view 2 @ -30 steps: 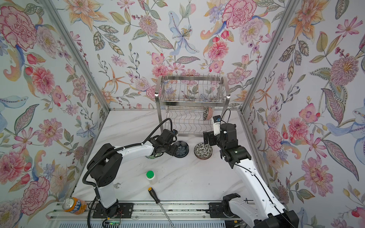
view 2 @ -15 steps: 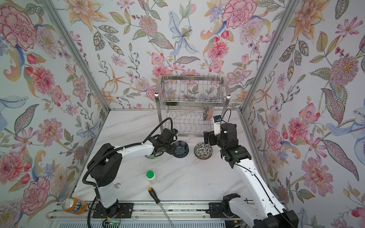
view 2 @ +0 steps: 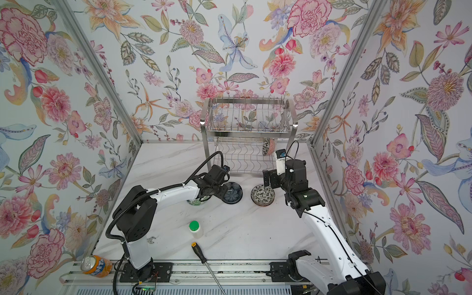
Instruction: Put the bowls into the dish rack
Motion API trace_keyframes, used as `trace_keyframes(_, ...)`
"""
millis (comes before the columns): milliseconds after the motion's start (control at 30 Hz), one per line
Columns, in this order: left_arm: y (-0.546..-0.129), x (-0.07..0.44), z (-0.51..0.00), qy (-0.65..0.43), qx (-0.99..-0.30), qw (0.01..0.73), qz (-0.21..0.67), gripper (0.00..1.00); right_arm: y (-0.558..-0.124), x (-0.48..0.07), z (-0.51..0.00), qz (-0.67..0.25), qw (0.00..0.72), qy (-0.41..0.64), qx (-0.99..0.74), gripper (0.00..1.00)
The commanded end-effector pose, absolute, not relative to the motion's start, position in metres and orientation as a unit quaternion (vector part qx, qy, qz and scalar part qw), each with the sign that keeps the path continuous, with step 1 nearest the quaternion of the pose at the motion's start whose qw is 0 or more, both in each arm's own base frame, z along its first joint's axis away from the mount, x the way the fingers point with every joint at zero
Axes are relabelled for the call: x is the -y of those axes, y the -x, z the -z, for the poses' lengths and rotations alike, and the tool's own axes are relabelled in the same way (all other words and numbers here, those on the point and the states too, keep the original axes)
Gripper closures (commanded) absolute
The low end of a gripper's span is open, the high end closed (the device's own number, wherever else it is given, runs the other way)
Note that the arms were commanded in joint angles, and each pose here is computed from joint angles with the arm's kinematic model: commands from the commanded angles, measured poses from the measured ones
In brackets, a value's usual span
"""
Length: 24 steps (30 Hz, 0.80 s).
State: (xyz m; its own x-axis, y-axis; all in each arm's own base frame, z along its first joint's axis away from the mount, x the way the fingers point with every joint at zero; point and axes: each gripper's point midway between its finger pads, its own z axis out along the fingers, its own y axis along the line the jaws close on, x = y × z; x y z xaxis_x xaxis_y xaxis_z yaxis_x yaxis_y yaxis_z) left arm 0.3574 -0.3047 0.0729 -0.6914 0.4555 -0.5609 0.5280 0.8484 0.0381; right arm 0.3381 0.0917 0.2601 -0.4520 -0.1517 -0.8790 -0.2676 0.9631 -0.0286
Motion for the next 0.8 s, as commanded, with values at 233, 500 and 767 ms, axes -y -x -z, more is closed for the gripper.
trace_keyframes(233, -0.363, 0.295, -0.105, -0.269, -0.911, 0.312, 0.031, 0.82, -0.339, -0.091, -0.254, -0.063, 0.504, 0.118, -0.853, 0.01)
trace_keyframes(500, -0.363, 0.295, -0.111, -0.270, -0.909, 0.316, 0.035, 0.70, -0.338, -0.091, -0.255, -0.064, 0.505, 0.117, -0.853, 0.01)
trace_keyframes(767, -0.360, 0.297, -0.100, -0.274, -0.912, 0.304, 0.038, 0.77, -0.338, -0.091, -0.256, -0.065, 0.506, 0.117, -0.852, 0.01)
